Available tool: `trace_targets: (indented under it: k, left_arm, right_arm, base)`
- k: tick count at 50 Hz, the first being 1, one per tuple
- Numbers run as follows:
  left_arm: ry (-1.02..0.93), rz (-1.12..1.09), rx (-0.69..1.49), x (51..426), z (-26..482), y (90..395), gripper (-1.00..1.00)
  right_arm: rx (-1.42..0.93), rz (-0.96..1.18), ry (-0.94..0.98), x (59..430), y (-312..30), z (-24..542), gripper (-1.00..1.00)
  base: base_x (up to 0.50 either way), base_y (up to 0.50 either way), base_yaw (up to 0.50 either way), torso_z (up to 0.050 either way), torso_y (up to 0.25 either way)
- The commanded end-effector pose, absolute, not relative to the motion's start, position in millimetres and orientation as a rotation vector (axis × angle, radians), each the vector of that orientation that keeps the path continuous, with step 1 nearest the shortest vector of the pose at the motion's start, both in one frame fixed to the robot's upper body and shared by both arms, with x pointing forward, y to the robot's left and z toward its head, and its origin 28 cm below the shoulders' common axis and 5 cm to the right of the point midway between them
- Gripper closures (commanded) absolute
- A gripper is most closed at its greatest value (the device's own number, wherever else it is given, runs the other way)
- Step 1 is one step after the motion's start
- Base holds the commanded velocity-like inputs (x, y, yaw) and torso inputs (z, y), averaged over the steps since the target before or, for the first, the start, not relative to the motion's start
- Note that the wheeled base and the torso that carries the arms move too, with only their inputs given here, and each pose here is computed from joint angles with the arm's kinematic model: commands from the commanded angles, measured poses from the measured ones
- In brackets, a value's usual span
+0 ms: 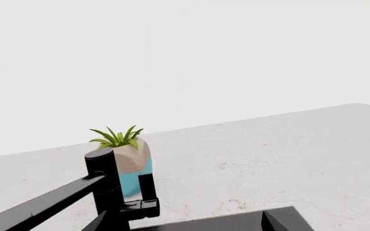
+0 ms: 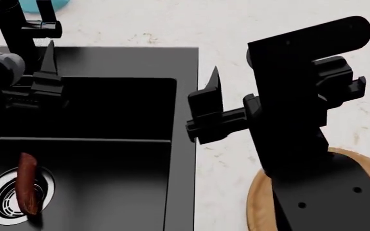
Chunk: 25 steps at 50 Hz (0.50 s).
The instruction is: Pick the salami from the sink and place it on the plate located on the counter
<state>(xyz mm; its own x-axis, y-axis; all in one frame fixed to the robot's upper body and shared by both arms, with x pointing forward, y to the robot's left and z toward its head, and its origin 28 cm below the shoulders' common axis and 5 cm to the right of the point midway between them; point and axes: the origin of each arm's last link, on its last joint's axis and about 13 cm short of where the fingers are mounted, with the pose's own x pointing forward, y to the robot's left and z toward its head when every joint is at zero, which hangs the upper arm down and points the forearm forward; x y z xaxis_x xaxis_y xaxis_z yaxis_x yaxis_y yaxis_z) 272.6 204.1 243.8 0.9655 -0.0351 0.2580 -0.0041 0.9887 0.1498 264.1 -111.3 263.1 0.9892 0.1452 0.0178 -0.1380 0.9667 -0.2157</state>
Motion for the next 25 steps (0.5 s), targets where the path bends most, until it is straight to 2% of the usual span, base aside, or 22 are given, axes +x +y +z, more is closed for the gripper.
trace_targets:
  k: [1, 9, 25]
  left_arm:
    - [-0.268, -0.016, 0.157, 271.9, 244.1, 203.1, -1.0]
    - [-0.172, 0.0, 0.208, 275.7, 238.8, 204.8, -1.0]
    - [-0.172, 0.0, 0.208, 275.7, 238.8, 204.8, -1.0]
  right_arm:
    - [-0.212, 0.135, -0.039, 261.1, -114.1, 264.5, -1.0]
    - [-0.219, 0.127, -0.042, 260.8, -114.7, 266.2, -1.0]
    - [-0.219, 0.127, -0.042, 260.8, -114.7, 266.2, -1.0]
  base:
    - [0.0, 0.0, 0.0, 0.0, -0.152]
    - [0.0, 0.0, 0.0, 0.0, 0.0]
    - [0.0, 0.0, 0.0, 0.0, 0.0]
